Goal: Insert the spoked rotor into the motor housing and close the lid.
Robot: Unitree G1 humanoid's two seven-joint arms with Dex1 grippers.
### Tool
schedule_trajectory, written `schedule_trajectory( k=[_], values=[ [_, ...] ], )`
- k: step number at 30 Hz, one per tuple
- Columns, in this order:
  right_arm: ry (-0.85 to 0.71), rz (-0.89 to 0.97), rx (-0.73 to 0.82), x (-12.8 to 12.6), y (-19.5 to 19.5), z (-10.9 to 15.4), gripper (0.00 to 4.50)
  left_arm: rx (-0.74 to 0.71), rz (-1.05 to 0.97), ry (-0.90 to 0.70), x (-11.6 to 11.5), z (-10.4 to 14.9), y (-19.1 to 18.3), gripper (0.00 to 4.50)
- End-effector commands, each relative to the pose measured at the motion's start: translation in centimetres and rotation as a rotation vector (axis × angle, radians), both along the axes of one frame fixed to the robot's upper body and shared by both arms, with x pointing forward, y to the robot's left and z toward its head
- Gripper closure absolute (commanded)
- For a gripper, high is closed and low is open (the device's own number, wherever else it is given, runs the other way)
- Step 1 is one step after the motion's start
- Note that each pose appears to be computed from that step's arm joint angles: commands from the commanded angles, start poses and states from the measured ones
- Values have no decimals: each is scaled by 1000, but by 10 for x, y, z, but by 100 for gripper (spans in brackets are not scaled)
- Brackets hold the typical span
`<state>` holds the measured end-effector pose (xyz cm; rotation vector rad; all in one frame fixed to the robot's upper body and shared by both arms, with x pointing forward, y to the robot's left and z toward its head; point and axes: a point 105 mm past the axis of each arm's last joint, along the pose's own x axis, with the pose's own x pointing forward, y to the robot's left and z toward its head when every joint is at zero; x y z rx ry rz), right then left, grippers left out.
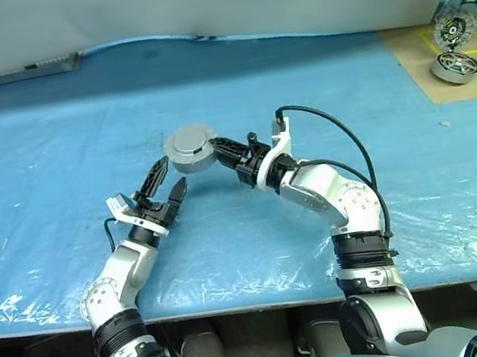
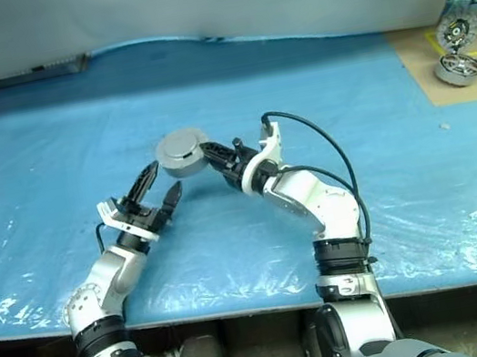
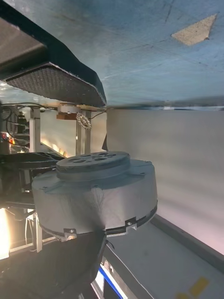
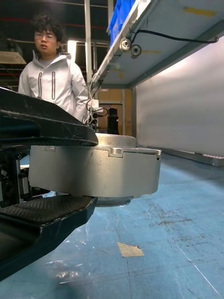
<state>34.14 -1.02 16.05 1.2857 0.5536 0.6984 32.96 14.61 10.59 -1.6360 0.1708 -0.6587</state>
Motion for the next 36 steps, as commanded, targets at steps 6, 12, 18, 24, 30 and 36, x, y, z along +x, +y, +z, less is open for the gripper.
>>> schedule_trajectory(
  k=[6, 12, 18, 24, 30, 36],
  values=[
    [-35, 1, 76, 2, 7, 12, 339, 1, -42, -87, -20, 32, -4, 0],
    [-39, 34, 62, -3, 14, 8, 339, 15, -29, -41, -15, 32, -13, 0],
    [-45, 62, 62, -11, 19, 9, 339, 23, -21, -22, -1, 37, -24, 0],
    [-52, 70, 67, -16, 20, 9, 339, 34, -28, -6, 8, 39, -32, 0],
    [-76, -15, 90, -3, 8, 18, 339, 54, -56, 11, 1, 38, -38, 0],
    [-88, -61, 96, 5, 1, 23, 339, 54, -46, 18, -6, 41, -38, 0]
  ],
)
